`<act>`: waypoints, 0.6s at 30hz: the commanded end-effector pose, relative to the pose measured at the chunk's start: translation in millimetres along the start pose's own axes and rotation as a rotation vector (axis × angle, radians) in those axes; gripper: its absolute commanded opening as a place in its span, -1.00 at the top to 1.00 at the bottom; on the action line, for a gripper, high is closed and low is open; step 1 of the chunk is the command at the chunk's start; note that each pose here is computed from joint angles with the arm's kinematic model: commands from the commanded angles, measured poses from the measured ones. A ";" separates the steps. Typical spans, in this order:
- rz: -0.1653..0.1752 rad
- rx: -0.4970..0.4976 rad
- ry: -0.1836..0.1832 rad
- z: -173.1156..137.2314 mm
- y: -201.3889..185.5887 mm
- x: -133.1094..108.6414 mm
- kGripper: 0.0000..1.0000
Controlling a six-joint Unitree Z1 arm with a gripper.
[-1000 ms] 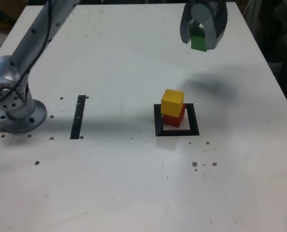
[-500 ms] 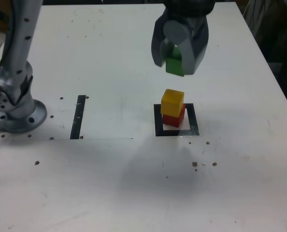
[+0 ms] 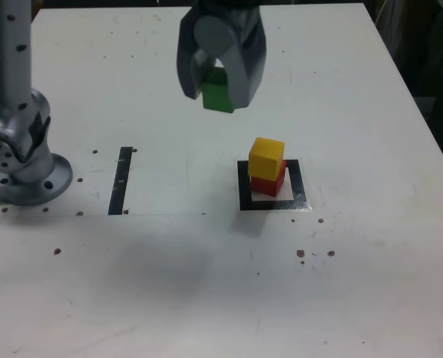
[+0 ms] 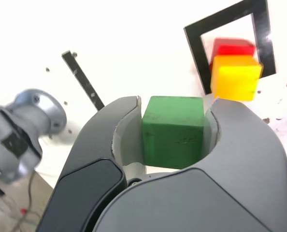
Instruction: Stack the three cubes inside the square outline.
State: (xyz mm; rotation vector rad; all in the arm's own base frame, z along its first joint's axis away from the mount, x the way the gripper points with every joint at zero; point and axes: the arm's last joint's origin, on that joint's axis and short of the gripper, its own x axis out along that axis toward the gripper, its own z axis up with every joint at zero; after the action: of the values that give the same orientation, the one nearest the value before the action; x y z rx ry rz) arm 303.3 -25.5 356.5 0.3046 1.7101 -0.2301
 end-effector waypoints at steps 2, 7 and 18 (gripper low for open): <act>-0.013 -0.017 0.000 -3.2 -5.7 -2.7 0.70; -0.018 -0.026 -0.016 6.8 -12.4 -4.6 0.70; 0.017 -0.012 -0.011 58.4 -27.9 5.5 0.70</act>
State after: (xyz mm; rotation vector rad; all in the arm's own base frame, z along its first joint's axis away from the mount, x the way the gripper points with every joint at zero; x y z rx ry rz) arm 344.6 -69.0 346.3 0.3033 1.6720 -0.2105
